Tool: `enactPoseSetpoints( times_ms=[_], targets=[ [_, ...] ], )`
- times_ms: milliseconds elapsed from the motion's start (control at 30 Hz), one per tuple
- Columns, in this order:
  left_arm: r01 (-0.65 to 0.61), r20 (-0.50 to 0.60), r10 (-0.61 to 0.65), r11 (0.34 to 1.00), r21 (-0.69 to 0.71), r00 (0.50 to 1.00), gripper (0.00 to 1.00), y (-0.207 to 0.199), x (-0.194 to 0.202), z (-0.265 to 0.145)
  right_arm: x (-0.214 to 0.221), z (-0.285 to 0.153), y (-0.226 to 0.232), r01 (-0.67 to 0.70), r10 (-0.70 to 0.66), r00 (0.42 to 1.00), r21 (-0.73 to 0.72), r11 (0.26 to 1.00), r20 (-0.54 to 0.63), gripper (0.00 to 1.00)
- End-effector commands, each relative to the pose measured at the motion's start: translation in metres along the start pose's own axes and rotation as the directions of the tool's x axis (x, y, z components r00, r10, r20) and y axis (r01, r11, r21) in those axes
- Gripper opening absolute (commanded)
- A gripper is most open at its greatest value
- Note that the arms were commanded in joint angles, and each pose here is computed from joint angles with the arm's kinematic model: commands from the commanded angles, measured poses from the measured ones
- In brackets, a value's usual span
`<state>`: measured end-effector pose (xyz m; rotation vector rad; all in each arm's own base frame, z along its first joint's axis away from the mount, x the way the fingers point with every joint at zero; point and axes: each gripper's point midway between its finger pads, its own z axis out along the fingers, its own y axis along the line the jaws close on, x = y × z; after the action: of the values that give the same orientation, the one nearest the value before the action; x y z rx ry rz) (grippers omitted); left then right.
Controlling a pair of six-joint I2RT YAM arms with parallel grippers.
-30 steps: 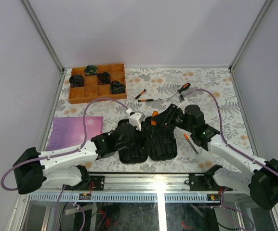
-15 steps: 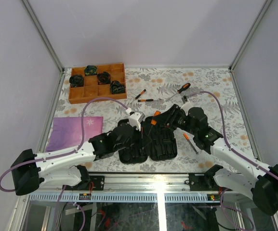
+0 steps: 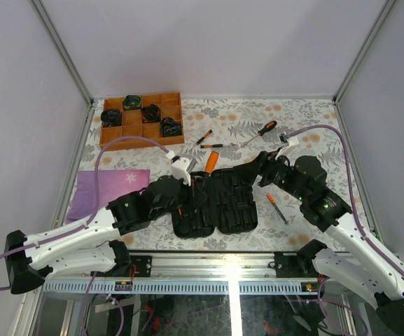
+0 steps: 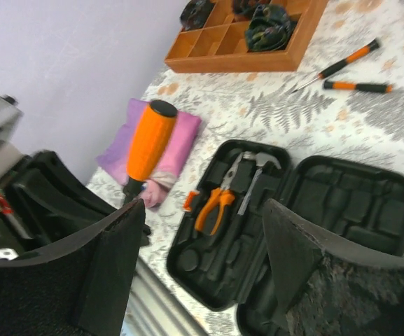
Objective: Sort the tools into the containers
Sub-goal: Pick up the screwdriver from the center of the board.
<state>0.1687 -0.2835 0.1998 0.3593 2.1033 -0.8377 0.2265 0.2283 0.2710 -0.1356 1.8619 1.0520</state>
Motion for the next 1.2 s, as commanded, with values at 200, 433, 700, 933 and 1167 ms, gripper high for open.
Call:
enactPoseSetpoints(
  times_ms=[200,433,700,933,1167],
  targets=[
    [-0.279,0.131,0.284,0.959,-0.055,0.950,0.00,0.003,-0.052,-0.026,-0.024,-0.028,-0.001,0.310,-0.311,0.950,0.048,0.950,0.028,0.77],
    [-0.540,0.234,0.541,0.838,-0.074,0.808,0.00,0.005,-0.074,-0.043,-0.011,-0.036,-0.005,0.310,-0.300,0.946,0.075,0.948,-0.120,0.78],
    [-0.796,0.283,0.798,0.585,-0.154,0.532,0.00,0.007,-0.089,-0.049,-0.006,-0.047,-0.002,0.293,-0.277,0.946,0.074,0.953,-0.170,0.78],
    [-0.958,0.222,0.946,0.265,-0.107,0.237,0.00,0.003,-0.079,-0.041,-0.002,-0.050,0.011,0.264,-0.250,0.939,0.026,0.964,-0.235,0.77],
    [-0.990,0.226,0.972,-0.039,-0.133,-0.069,0.00,0.000,-0.079,-0.039,0.003,-0.046,0.027,0.226,-0.230,0.927,-0.046,0.973,-0.296,0.74]
  ],
)
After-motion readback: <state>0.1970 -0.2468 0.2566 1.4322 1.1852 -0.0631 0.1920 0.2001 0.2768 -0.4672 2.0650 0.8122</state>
